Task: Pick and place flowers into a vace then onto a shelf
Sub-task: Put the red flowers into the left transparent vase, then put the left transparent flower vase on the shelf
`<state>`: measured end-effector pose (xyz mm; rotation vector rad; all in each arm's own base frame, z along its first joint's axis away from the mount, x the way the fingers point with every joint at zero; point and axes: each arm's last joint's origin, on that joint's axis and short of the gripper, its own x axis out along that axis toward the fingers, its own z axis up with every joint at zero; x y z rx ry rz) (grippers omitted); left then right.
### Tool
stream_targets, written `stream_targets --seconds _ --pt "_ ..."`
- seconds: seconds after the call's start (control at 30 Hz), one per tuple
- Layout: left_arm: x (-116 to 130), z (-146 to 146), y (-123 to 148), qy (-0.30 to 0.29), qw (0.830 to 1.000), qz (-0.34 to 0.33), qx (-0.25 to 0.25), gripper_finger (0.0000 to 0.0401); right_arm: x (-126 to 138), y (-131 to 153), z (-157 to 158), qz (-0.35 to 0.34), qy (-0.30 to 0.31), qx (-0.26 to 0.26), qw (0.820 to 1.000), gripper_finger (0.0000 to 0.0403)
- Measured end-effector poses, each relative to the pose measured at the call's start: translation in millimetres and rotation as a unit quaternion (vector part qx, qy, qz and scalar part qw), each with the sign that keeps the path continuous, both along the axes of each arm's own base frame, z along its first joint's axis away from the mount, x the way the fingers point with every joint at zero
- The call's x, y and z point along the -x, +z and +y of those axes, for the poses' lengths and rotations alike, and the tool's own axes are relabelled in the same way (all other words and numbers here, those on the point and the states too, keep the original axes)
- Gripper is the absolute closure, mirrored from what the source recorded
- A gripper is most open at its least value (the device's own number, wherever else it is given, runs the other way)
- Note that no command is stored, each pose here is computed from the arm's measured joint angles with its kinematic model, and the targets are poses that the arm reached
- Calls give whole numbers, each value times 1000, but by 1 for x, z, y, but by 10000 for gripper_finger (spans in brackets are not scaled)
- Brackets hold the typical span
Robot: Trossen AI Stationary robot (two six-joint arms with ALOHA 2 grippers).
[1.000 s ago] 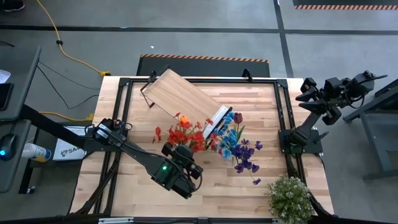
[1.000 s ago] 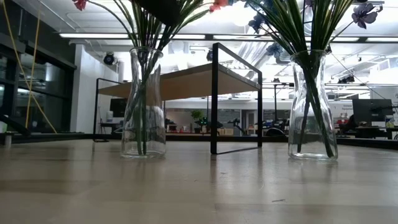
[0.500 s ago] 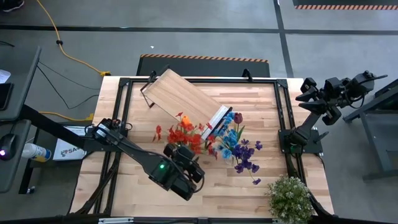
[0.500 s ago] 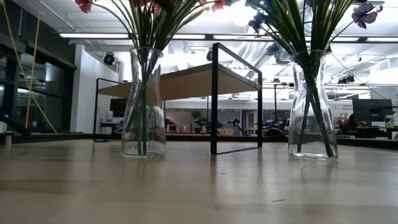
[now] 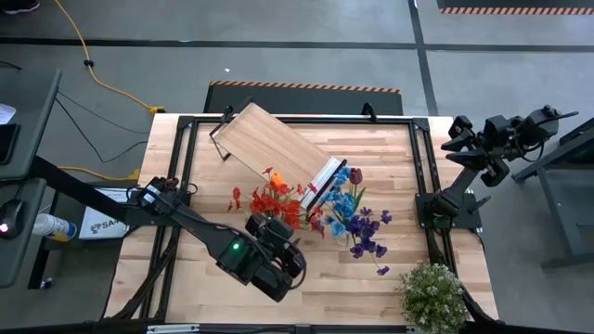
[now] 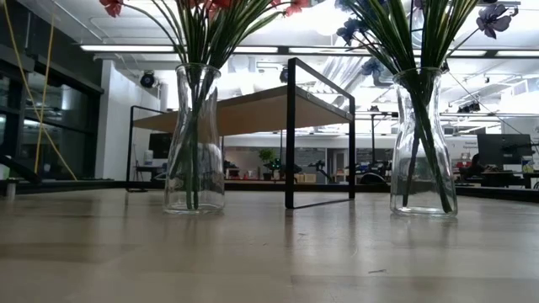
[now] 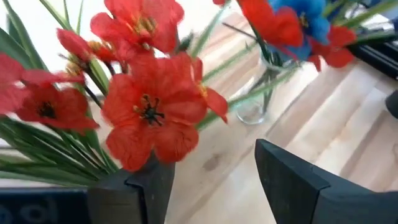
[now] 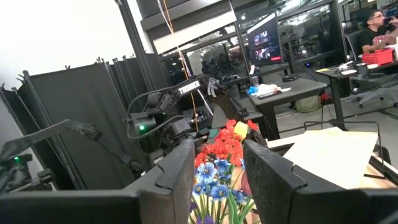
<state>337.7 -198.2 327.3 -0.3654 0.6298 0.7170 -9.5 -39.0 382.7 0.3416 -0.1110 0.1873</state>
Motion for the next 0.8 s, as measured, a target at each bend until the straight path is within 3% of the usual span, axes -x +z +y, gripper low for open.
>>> stream_targets --seconds 0.53,0.8 --pt "2 -5 26 -30 999 -22 2 151 0 0 0 -1 1 4 1000 274" --pt "6 -8 55 -71 997 -42 -7 151 0 0 0 -1 4 5 1000 274"
